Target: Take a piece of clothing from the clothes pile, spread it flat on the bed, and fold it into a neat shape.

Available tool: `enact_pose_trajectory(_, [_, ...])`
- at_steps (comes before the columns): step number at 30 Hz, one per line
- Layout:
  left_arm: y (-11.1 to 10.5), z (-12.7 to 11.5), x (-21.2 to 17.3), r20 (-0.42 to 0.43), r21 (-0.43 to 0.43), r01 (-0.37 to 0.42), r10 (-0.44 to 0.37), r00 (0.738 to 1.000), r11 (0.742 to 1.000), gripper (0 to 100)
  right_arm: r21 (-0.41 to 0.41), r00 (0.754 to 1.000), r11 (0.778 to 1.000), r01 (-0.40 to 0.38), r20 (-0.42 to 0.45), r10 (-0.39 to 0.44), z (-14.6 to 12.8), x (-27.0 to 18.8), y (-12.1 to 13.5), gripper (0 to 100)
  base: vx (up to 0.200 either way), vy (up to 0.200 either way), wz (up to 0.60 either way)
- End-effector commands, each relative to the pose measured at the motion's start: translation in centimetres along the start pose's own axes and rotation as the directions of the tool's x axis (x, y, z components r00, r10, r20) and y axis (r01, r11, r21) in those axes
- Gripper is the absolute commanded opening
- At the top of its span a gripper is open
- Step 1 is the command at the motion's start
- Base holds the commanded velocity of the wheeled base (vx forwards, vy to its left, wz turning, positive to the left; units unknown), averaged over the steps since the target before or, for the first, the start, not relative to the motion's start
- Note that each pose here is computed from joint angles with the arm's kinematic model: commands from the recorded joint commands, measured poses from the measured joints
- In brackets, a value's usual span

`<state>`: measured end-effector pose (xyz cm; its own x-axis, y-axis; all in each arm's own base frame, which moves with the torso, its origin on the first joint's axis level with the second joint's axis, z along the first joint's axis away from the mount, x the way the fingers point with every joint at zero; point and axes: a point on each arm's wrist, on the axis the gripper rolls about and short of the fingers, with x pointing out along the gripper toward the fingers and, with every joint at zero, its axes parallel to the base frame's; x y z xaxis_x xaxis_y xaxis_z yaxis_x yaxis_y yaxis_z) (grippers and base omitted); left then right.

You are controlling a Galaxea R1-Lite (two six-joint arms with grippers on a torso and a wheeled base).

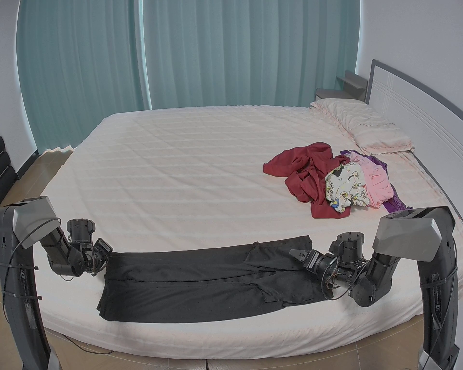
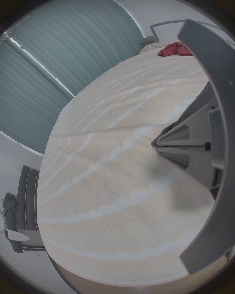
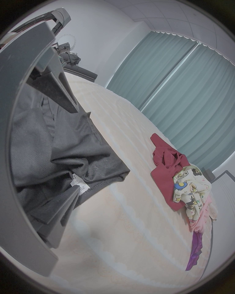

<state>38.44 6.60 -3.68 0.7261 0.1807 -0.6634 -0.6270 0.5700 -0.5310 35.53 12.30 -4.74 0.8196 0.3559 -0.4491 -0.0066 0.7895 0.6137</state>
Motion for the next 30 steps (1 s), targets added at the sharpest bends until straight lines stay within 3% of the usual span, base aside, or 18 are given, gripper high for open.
enact_pose_trajectory(1, [0.06, -0.03, -0.03, -0.001, -0.001, -0.002, 0.002, 1.0, 1.0, 0, -0.001, 1.0, 1.0, 0.003, -0.011, -0.003, -0.35, 0.5, -0.15, 100, 0.0, 0.0, 0.0])
enact_pose_trajectory(2, [0.08, -0.13, -0.05, -0.003, 0.001, -0.003, 0.003, 1.0, 1.0, 0, 0.0, 1.0, 1.0, 0.011, -0.022, -0.011, -0.44, 0.46, -0.23, 0, 0.0, 0.0, 0.0])
enact_pose_trajectory(29, [0.18, -0.21, -0.08, -0.008, 0.004, -0.006, 0.006, 1.0, 1.0, 0, -0.019, 0.998, 0.998, 0.062, -0.019, -0.063, -0.72, 0.27, -0.79, 0, 0.0, 0.0, 0.0])
enact_pose_trajectory(30, [0.21, -0.24, -0.09, -0.009, 0.004, -0.007, 0.007, 1.0, 1.0, 100, -0.021, 0.998, 0.998, 0.061, -0.02, -0.062, -0.76, 0.28, -0.75, 0, 0.0, 0.0, 0.0])
